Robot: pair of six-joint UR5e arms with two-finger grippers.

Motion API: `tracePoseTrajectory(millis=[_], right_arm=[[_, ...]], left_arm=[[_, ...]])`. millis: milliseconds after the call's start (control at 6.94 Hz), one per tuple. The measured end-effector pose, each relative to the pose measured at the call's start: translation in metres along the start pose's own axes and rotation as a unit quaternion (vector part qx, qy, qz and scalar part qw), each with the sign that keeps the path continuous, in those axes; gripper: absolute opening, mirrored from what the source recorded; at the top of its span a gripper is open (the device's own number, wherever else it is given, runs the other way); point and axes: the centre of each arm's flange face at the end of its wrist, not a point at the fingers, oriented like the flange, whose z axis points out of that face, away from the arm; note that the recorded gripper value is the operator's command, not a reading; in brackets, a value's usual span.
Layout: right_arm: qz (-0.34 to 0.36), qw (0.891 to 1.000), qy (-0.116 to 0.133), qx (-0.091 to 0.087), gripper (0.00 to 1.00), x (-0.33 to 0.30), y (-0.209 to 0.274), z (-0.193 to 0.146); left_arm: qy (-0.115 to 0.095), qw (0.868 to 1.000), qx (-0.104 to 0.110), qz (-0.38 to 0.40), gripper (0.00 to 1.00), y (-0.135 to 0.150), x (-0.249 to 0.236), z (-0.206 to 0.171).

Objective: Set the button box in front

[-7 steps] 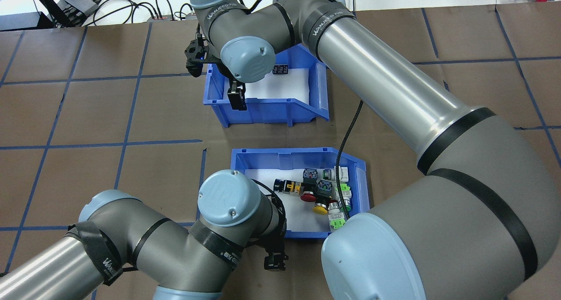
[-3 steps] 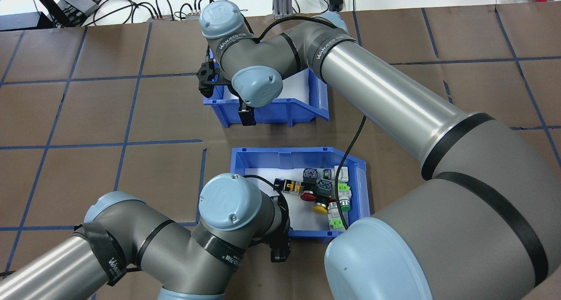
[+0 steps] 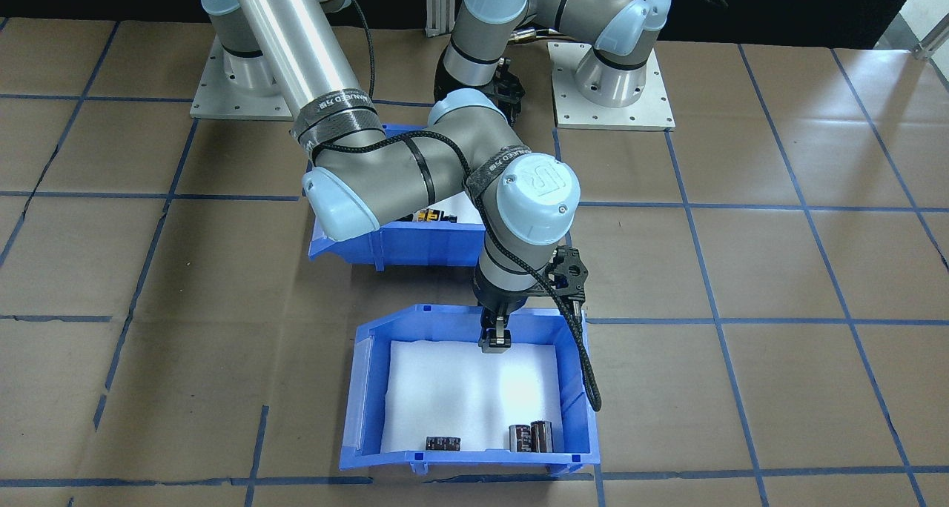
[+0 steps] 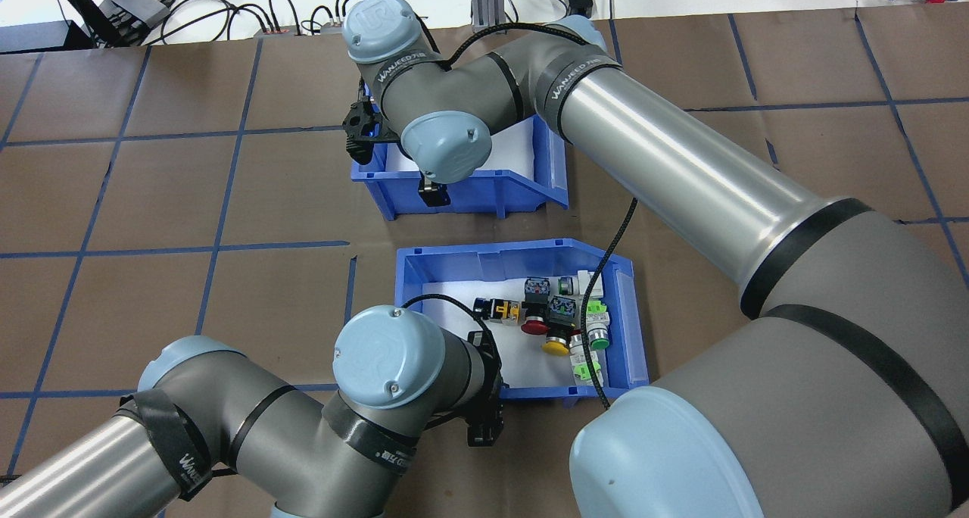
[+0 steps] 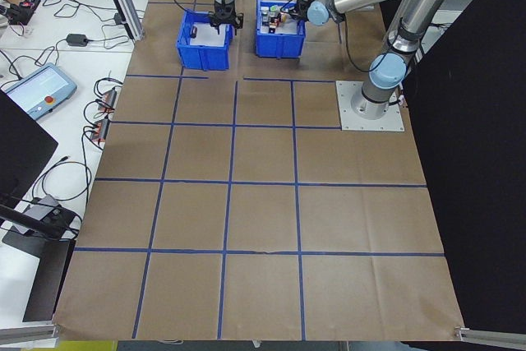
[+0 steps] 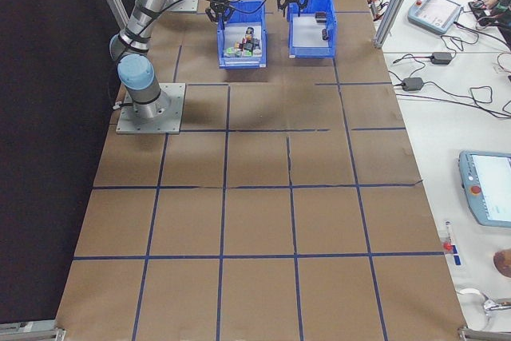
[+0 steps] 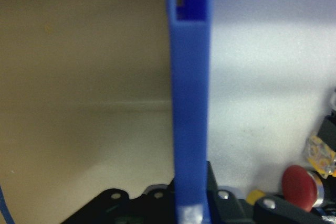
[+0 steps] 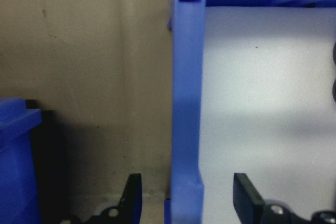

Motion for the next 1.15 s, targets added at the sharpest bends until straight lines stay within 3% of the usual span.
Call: tracePoseTrajectory(millis=[432,865,1153], right_arm=[[-0.017,1.000,0.014,-0.003,0.00,0.008,0.011,-0.013],[-0.027,0.999,0.029,0.001,0.00,0.049,0.092,-0.043],[0.008,0.999,0.033,0.000,0.00,0.081,0.175,-0.063]], left_arm=[[0.034,0.999,0.010,0.030,0.00,-0.005,-0.002,-0.028],[0.023,0.998,0.037,0.043,0.00,-0.029,-0.001,-0.051],[0.019,0.998,0.043,0.031,0.00,-0.071,0.019,-0.078]])
